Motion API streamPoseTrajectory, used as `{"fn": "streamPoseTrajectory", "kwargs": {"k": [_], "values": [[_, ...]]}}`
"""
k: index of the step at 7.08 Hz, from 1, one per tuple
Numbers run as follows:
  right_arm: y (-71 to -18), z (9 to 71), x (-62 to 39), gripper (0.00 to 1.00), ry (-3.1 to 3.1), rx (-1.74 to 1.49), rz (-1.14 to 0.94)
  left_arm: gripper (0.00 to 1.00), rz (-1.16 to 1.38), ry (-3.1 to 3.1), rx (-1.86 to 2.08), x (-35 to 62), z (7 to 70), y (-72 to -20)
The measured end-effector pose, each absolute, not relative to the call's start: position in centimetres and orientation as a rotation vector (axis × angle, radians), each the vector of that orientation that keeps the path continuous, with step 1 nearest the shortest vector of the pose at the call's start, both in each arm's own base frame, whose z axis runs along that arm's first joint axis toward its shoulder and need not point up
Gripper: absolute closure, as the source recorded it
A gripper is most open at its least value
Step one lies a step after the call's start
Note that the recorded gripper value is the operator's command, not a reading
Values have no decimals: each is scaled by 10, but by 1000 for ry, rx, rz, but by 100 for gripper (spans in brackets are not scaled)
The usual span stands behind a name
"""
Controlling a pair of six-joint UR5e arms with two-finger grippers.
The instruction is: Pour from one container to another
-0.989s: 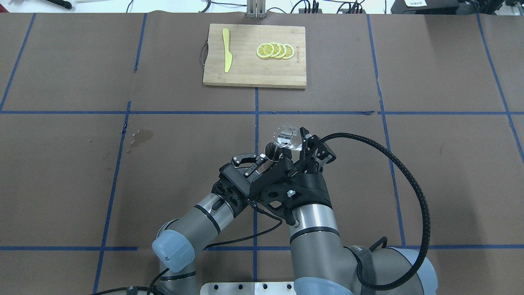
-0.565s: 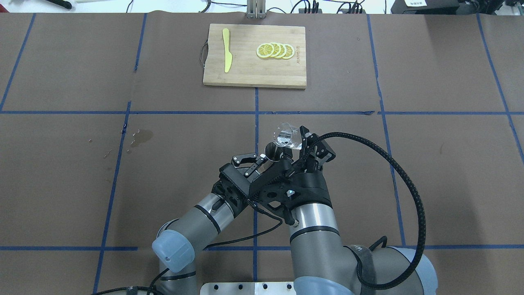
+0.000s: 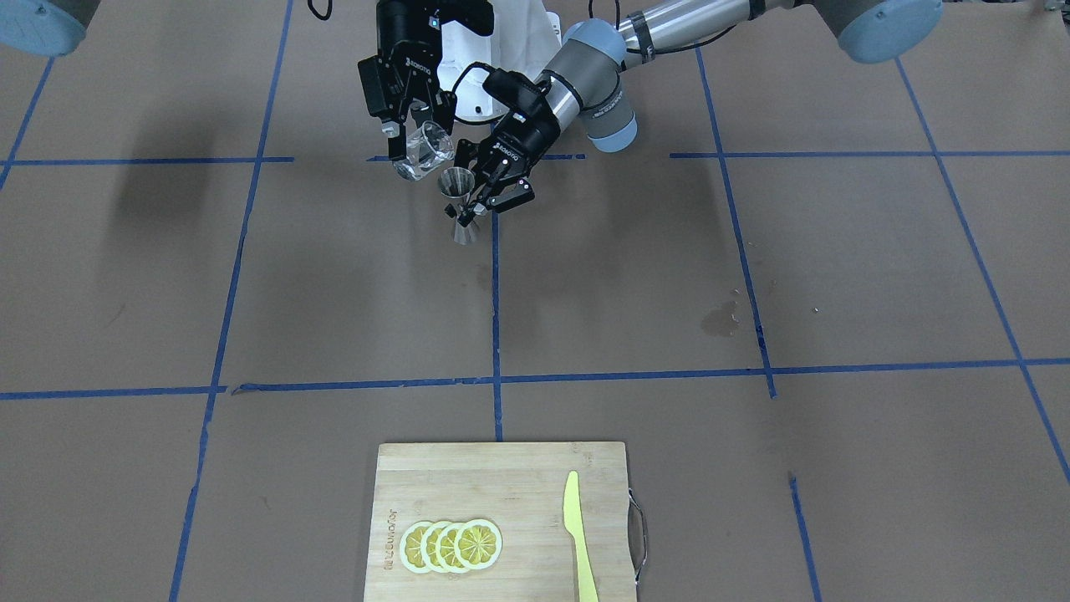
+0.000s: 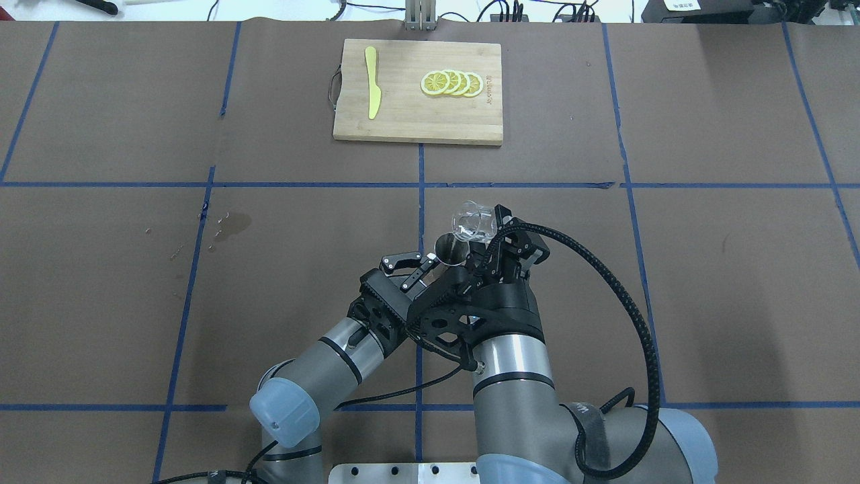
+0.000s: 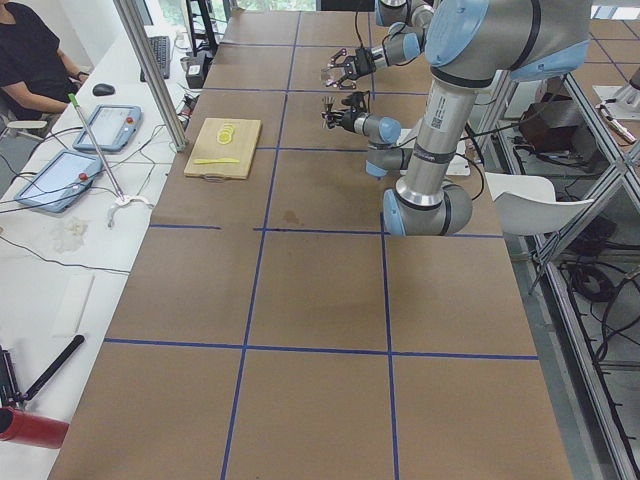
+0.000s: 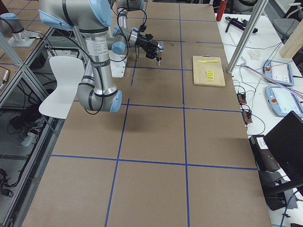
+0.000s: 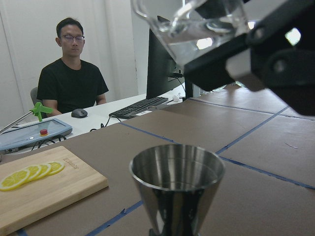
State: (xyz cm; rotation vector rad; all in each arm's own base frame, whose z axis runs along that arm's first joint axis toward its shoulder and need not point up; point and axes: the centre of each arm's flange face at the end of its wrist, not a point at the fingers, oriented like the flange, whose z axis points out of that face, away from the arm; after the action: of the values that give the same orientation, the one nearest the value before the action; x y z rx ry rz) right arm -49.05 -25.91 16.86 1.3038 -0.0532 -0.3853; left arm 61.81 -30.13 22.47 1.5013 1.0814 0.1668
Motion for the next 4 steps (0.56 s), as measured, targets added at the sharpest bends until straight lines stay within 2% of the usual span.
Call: {"fn": "streamPoseTrajectory", "kwargs": {"k": [4], "values": [[-261, 163, -489, 100, 26, 1314, -469, 100, 166, 1084, 1501, 618, 224, -301]]}}
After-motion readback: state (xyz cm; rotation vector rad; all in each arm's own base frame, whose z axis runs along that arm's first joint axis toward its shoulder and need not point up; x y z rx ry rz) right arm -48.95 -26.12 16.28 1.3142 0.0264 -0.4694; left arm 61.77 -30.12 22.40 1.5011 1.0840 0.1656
